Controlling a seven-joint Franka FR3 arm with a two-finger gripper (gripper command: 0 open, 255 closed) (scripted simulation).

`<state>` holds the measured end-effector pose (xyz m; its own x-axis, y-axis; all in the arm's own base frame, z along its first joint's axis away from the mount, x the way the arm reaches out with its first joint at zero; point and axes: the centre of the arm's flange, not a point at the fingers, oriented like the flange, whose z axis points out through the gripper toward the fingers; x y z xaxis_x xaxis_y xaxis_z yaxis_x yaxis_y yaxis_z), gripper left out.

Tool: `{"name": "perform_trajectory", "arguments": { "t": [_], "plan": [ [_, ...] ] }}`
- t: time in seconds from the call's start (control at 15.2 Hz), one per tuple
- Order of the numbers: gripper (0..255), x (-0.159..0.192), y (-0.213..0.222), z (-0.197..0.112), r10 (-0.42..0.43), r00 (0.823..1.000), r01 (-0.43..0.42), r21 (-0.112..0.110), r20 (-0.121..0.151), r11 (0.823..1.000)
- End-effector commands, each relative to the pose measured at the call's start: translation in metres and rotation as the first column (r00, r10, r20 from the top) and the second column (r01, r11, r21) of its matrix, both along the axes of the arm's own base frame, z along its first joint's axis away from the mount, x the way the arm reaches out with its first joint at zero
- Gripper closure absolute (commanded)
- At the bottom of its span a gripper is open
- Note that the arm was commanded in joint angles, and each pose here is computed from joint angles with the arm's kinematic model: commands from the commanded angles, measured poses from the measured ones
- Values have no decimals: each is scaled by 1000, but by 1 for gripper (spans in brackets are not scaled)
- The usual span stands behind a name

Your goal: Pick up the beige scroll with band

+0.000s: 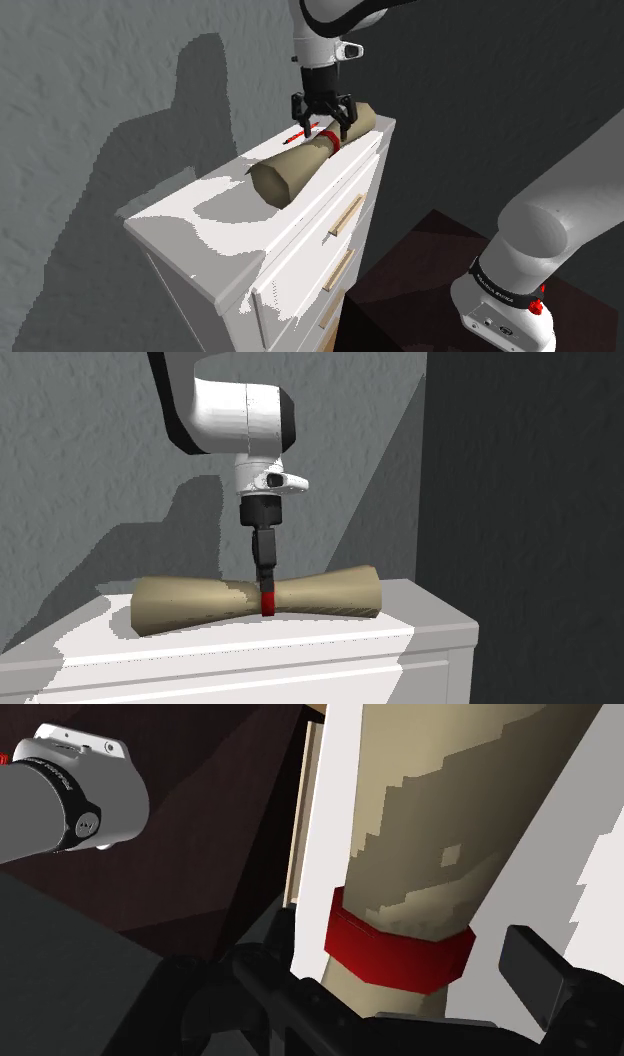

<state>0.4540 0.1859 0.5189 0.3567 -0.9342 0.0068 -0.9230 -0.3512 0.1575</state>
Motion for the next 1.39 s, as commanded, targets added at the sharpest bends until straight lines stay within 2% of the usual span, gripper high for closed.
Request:
{"name": "perform_trajectory", "arguments": {
  "t": [0.0, 0.2, 0.26, 0.86, 1.32],
  "plan": [
    [0, 0, 0, -10, -3, 1000, 3, 0, 0, 1000],
    [0, 0, 0, -19, -2, 1000, 2, 0, 0, 1000],
    [255, 0, 1, -18, -3, 1000, 3, 0, 0, 1000],
    [255, 0, 0, -19, -3, 1000, 3, 0, 0, 1000],
    [255, 0, 0, 18, -3, 1000, 3, 0, 0, 1000]
  ]
}}
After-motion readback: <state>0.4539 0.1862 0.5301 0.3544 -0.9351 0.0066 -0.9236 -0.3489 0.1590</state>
